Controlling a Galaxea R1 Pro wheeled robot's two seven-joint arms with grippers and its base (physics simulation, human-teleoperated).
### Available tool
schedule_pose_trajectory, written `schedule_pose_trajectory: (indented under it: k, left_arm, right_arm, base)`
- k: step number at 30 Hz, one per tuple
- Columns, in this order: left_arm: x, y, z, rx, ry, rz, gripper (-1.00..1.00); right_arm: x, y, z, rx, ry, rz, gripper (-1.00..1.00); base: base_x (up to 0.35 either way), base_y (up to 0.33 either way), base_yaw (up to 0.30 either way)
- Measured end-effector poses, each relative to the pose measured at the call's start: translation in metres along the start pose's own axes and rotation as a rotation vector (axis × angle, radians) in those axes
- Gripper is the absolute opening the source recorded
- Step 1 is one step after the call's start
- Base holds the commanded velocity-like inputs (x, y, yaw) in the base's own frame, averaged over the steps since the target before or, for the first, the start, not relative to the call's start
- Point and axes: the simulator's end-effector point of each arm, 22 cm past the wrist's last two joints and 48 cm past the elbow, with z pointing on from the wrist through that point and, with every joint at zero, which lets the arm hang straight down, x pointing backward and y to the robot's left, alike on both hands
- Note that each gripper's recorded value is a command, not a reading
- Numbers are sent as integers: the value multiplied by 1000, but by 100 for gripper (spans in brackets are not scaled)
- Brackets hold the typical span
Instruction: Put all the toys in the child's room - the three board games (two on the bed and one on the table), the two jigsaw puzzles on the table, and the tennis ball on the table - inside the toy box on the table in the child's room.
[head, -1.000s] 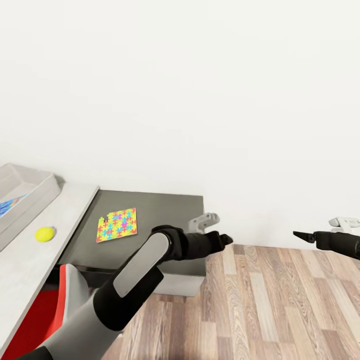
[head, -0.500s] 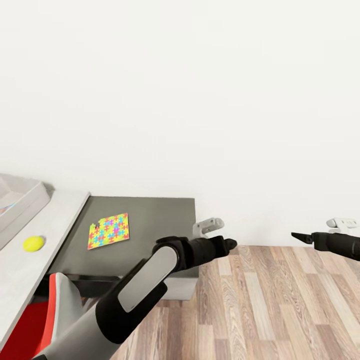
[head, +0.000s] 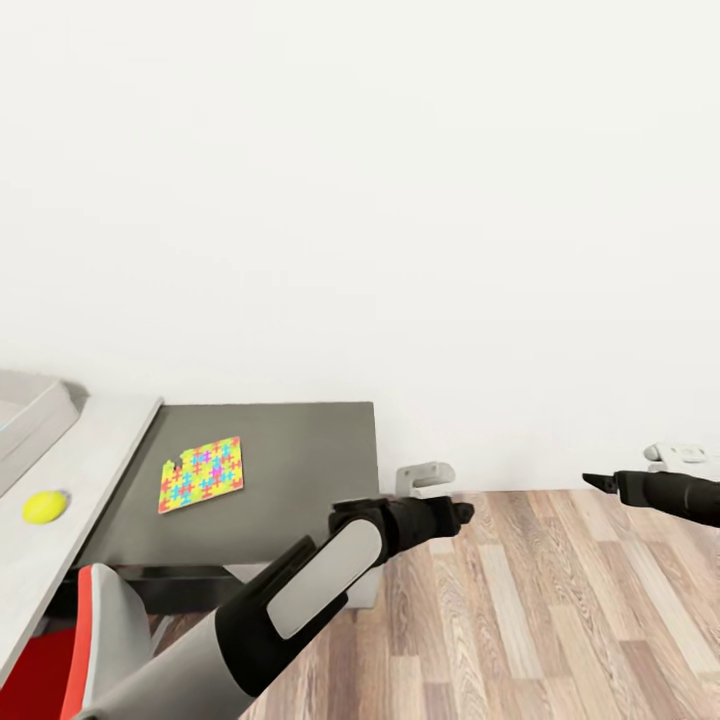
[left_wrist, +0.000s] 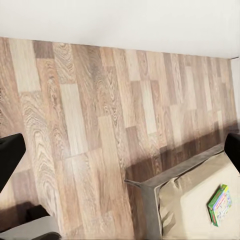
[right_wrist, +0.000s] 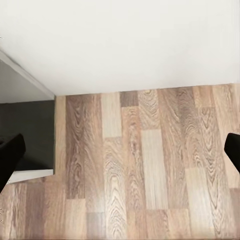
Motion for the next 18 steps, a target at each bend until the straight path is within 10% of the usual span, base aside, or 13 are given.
schedule_pose_trajectory:
  k: [18]
  left_arm:
    - [11,18,17,-15,15,-37,100]
  right_arm:
    - [5,29,7,-54,-10,37,100]
  base:
    - [0,0,-139]
